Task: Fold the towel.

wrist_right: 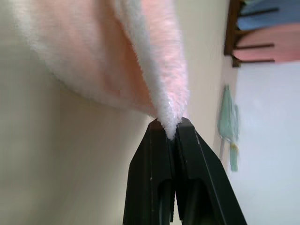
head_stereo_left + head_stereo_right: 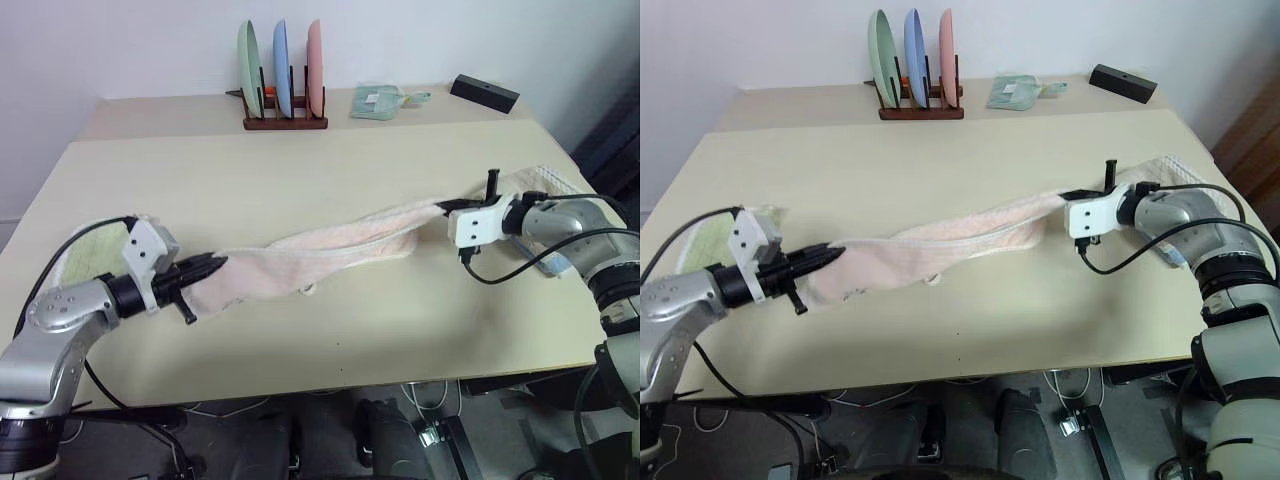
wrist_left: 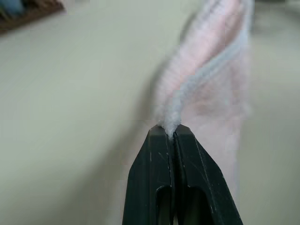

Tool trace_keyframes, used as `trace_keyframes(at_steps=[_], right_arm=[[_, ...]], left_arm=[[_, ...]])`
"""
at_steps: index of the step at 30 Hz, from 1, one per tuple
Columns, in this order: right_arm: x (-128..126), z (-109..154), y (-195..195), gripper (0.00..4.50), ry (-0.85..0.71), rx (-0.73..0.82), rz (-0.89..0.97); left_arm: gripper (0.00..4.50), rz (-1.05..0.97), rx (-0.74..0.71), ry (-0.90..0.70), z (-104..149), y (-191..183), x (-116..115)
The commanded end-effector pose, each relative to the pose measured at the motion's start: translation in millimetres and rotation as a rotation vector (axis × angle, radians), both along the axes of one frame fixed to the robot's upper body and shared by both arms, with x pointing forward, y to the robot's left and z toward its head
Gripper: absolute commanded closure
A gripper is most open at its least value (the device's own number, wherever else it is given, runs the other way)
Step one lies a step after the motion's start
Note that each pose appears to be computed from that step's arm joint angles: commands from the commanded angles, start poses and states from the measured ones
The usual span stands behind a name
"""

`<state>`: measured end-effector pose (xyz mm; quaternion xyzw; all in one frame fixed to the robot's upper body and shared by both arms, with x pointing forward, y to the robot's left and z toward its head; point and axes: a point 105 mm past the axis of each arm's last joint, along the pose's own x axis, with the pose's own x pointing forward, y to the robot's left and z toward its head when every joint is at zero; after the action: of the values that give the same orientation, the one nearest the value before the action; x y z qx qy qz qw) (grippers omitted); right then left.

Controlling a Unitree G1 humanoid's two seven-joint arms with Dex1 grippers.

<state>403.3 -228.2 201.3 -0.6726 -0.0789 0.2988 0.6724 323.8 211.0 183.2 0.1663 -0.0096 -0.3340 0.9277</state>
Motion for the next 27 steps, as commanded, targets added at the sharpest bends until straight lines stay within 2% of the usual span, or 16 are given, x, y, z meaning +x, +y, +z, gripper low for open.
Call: trace_keyframes(at_steps=[1,5,7,9,12,14,17,22,27], right_arm=[[16,69,1,4.45,-0.233,0.044,-0.07],[29,100,-5,4.45,-0.361,0.047,-0.157],[29,130,-3,4.45,-0.458,0.059,-0.173],[26,148,-1,4.45,-0.514,0.071,-0.161],[16,156,1,4.45,-0.528,0.086,-0.112],[7,151,2,4.45,-0.489,0.101,-0.064],[-10,124,4,4.45,-0.325,0.12,0.01],[-41,54,0,4.45,0.074,0.111,0.029],[-79,-8,-12,4.45,0.446,0.073,-0.021]], left_arm=[[4.5,0.148,0.016,-0.213,45,10,48],[4.5,0.247,-0.01,-0.395,89,14,78],[4.5,0.356,-0.026,-0.542,128,25,89],[4.5,0.403,-0.036,-0.633,150,34,88],[4.5,0.363,-0.045,-0.676,155,40,76],[4.5,0.308,-0.031,-0.636,141,44,63],[4.5,0.169,-0.027,-0.506,109,40,34],[4.5,-0.04,-0.004,-0.145,44,20,-23],[4.5,-0.11,0.094,0.141,-9,12,-58]])
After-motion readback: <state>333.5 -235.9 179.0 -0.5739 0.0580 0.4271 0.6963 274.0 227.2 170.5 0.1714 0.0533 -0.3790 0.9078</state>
